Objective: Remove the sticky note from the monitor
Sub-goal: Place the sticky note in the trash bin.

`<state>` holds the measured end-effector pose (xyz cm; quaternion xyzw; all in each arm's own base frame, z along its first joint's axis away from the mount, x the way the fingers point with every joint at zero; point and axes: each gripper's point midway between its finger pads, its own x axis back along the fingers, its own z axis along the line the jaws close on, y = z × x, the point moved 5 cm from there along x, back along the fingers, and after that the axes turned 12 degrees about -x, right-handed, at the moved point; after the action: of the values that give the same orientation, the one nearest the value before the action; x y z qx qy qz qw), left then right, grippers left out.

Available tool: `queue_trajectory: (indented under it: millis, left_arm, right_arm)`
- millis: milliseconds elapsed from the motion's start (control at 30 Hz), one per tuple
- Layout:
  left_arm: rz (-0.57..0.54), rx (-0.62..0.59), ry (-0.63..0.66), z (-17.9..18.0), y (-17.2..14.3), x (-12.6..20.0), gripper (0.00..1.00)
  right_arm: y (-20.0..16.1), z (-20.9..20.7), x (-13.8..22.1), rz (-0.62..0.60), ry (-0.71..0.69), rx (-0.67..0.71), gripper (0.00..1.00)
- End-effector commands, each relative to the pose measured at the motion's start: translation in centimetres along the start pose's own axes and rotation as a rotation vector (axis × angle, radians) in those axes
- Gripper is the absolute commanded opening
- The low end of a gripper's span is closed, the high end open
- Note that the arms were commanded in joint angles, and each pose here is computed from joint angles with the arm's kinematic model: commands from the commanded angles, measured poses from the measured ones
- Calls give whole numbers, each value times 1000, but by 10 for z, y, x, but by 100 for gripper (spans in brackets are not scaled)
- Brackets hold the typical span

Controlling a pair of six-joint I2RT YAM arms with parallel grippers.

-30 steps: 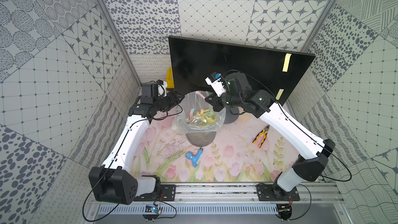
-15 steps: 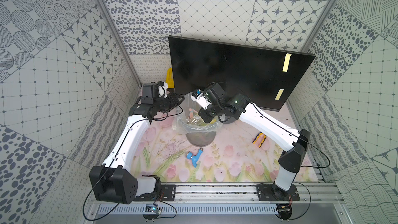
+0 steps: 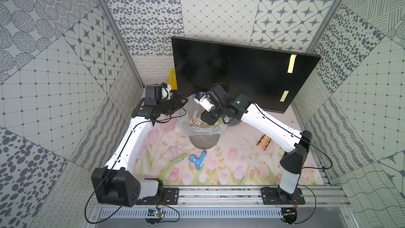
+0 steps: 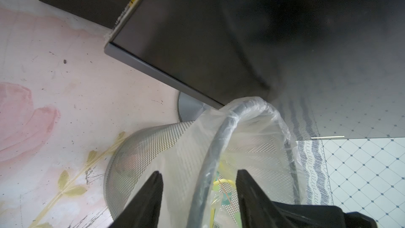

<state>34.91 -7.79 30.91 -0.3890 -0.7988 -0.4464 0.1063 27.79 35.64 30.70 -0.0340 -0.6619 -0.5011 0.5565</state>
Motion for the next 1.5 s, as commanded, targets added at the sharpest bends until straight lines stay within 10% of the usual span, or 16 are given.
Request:
queue_trajectory:
  millis: [0,633,1467]
  left_arm:
    - [-6,-30,-15,-1,4,2,58]
    - [-131,-178,-102,-27,22,24,85]
    - [-272,-684,-449,-162,15,30,99]
  right_arm:
    - [13,6,10,-49,22,12,61]
    - [31,-6,74,-211,-76,-10,97]
    - [3,-79,239,-543,-279,-242,97]
